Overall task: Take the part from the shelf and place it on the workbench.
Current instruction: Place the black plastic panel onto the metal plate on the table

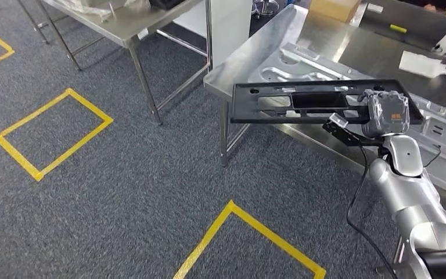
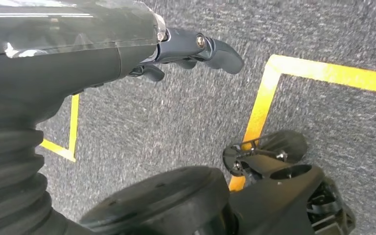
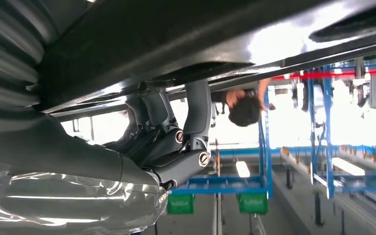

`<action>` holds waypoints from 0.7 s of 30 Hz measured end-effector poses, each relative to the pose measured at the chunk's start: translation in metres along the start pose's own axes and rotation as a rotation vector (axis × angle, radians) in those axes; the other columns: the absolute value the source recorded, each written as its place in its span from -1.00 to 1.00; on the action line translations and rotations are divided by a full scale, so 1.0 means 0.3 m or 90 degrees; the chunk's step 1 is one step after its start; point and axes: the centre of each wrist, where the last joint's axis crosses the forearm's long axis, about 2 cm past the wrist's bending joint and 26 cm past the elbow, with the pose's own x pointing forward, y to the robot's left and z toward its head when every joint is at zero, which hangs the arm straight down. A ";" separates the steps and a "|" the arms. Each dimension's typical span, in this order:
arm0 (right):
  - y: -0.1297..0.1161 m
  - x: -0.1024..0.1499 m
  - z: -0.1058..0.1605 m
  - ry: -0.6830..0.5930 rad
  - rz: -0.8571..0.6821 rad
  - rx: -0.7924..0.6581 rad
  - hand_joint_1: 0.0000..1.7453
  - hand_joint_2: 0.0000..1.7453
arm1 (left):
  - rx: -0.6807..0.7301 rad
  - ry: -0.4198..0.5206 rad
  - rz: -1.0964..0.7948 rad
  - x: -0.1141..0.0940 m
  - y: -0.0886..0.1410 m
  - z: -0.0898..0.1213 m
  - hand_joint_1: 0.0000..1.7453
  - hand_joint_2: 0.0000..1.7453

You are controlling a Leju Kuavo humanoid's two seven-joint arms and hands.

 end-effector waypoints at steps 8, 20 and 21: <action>0.021 0.053 -0.032 -0.007 -0.006 0.015 1.00 1.00 | -0.003 0.004 0.005 -0.008 -0.007 0.004 -1.00 1.00; 0.002 0.061 -0.101 0.010 -0.017 0.008 1.00 1.00 | 0.000 -0.015 -0.001 0.012 -0.005 -0.004 -1.00 1.00; 0.006 0.058 -0.095 0.016 -0.017 0.010 1.00 1.00 | -0.002 -0.016 -0.004 0.017 -0.004 -0.005 -1.00 1.00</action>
